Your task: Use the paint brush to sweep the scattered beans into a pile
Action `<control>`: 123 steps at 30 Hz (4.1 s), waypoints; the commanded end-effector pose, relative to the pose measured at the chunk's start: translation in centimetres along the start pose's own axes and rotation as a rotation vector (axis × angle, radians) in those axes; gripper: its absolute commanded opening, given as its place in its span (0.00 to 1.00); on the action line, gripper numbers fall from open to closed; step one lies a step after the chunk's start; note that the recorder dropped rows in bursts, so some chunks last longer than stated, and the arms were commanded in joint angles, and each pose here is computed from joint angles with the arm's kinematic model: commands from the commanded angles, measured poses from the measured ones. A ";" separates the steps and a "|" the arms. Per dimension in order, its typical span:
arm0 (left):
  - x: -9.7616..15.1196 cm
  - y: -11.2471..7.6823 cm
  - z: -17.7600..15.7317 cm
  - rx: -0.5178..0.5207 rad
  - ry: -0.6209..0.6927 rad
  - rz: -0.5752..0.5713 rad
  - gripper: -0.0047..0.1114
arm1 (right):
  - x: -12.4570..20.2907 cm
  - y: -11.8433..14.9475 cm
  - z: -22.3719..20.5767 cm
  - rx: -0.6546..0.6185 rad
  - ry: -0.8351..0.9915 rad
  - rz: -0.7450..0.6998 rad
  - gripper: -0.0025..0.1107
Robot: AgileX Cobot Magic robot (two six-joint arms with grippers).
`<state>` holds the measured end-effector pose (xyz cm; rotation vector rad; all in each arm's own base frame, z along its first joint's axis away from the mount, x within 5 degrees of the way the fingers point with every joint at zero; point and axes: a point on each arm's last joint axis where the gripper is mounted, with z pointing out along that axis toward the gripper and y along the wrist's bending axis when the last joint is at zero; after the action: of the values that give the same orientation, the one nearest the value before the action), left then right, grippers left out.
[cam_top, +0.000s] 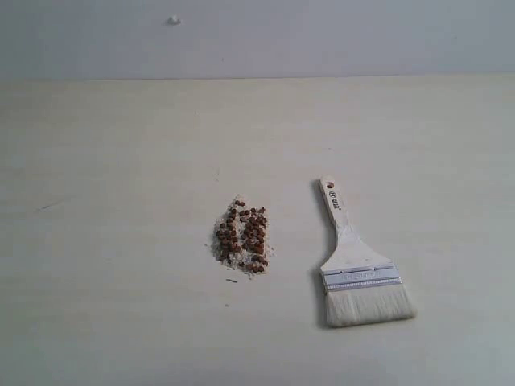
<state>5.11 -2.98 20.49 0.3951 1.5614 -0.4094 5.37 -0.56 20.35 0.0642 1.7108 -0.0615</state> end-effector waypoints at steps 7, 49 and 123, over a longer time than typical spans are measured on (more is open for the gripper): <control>0.1 0.0 0.0 0.005 -0.001 0.009 0.04 | 1.5 0.0 0.3 0.004 0.047 0.004 0.02; 0.8 0.8 -0.3 -0.137 0.072 0.117 0.04 | 1.4 0.0 0.3 0.003 0.033 0.004 0.02; 1.5 2.0 -0.7 -0.318 0.156 0.086 0.04 | 1.4 0.0 0.3 0.003 0.033 0.004 0.02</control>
<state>5.49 -0.88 19.06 0.2576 1.7249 -0.0595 5.49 -0.57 18.97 0.0661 1.7571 -0.0620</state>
